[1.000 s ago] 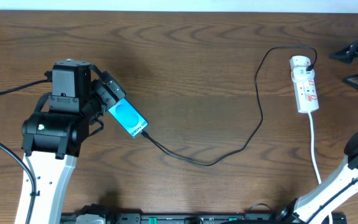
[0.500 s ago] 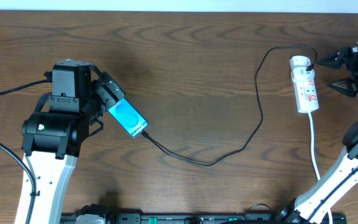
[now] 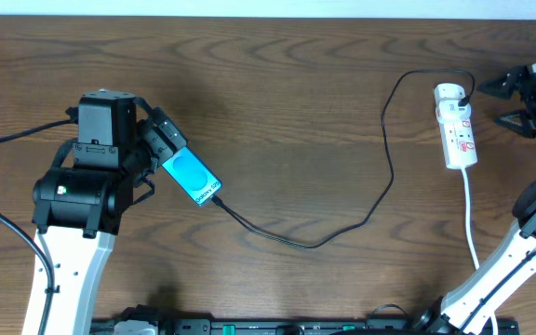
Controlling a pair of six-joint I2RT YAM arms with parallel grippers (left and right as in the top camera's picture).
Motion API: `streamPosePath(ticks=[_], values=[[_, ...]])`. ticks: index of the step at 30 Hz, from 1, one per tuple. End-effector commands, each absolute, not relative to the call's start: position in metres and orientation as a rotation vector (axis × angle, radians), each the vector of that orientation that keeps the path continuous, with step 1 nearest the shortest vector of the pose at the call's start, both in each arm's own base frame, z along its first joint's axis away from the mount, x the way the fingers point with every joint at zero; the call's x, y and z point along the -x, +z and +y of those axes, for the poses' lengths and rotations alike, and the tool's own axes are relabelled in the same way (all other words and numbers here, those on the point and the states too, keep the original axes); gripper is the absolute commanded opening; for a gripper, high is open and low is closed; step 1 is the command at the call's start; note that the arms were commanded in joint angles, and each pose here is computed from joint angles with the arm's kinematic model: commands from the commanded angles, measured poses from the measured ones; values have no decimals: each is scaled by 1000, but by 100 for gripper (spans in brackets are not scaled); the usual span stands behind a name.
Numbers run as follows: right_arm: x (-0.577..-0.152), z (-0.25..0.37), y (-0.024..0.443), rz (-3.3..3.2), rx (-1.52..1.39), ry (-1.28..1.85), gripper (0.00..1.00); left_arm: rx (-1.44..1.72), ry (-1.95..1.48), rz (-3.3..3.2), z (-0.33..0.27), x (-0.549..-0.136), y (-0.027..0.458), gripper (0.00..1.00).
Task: Plug charger to phone and switch on socket
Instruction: 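Move the right gripper over the orange switch beside the charger, then press down the orange switch with the right gripper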
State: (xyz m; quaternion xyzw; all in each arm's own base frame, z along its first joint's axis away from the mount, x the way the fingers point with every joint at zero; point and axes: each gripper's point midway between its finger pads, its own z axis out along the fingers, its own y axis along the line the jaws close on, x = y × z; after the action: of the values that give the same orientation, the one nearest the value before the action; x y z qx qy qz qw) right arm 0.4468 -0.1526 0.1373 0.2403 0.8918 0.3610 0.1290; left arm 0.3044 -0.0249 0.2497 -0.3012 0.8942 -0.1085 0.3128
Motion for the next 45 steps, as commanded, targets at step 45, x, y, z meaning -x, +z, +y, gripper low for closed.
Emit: streamPosePath(ticks=[45], values=[[-486, -133, 100, 2599, -551, 1028, 99, 783, -253, 2332, -19, -304, 260, 98]])
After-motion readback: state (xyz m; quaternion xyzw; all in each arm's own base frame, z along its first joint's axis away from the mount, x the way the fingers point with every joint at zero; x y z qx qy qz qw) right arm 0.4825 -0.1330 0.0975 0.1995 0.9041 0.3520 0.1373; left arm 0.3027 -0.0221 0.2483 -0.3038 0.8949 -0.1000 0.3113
